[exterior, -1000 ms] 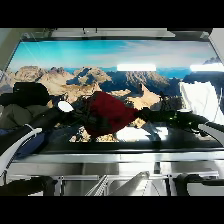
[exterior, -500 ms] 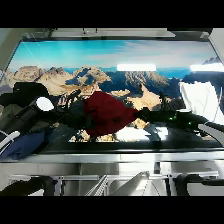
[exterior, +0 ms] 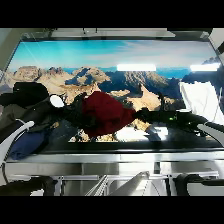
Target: Fold the shirts.
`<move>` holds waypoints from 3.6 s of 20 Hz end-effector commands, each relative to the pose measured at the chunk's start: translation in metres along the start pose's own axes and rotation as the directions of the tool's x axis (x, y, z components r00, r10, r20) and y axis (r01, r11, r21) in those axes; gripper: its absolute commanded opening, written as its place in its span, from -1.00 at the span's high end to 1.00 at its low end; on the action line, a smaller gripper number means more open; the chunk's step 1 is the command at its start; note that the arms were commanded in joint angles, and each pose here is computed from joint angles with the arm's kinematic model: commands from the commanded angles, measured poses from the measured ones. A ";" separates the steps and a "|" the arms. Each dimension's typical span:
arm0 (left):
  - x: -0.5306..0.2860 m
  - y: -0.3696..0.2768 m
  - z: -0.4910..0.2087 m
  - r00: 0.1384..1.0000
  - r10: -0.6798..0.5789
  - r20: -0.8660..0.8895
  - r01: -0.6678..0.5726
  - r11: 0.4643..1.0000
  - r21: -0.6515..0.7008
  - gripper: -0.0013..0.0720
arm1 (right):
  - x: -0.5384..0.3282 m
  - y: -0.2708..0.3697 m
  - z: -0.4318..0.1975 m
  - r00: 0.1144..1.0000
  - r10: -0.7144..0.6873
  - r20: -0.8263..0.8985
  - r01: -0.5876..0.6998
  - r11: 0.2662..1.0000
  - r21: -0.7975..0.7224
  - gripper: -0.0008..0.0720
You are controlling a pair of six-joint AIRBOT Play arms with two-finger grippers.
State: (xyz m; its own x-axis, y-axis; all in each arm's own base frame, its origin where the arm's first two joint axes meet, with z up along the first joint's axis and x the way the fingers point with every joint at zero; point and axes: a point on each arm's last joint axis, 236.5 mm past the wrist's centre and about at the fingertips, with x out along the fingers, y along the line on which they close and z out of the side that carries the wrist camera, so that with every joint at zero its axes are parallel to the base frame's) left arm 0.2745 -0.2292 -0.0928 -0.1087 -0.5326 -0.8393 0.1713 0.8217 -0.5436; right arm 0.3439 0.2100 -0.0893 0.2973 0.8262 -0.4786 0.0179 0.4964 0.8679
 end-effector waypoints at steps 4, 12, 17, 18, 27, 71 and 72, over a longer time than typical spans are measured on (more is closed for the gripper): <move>0.028 -0.015 0.012 0.997 0.001 -0.071 0.001 1.000 0.025 0.96 | -0.002 0.030 -0.019 0.989 0.125 -0.081 -0.125 0.992 0.009 0.93; -0.072 -0.071 0.045 0.985 -0.065 0.163 0.037 0.985 0.166 0.92 | -0.004 0.031 -0.027 0.985 0.130 -0.116 -0.131 0.991 -0.005 0.93; -0.166 -0.102 0.041 0.920 -0.163 0.356 0.089 0.972 0.216 0.92 | -0.030 0.082 -0.041 0.933 0.307 -0.189 -0.323 0.944 -0.059 0.93; -0.191 -0.115 0.038 0.887 -0.210 0.411 0.116 0.963 0.242 0.92 | -0.047 0.104 -0.040 0.909 0.368 -0.195 -0.391 0.915 -0.095 0.93; -0.443 -0.212 -0.049 0.233 -0.550 0.802 0.089 0.833 0.546 0.92 | -0.312 0.380 -0.064 0.593 0.805 -0.031 -0.447 0.297 -0.844 0.93; -0.080 0.115 -0.118 0.975 -0.015 0.219 0.126 0.857 -0.499 -0.58 | -0.274 -0.007 0.122 0.938 0.006 0.348 0.046 0.989 -0.141 -0.21; -0.077 0.118 -0.119 0.973 -0.004 0.230 0.123 0.855 -0.505 -0.58 | -0.274 -0.007 0.122 0.937 0.006 0.349 0.046 0.989 -0.141 -0.21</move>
State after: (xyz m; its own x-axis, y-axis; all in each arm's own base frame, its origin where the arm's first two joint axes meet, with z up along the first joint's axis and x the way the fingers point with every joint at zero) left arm 0.1956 -0.0713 -0.0746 0.0877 -0.6129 -0.7853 -0.3307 0.7257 -0.6033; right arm 0.3796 -0.0528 0.0524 0.6136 0.6832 -0.3959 -0.1027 0.5661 0.8179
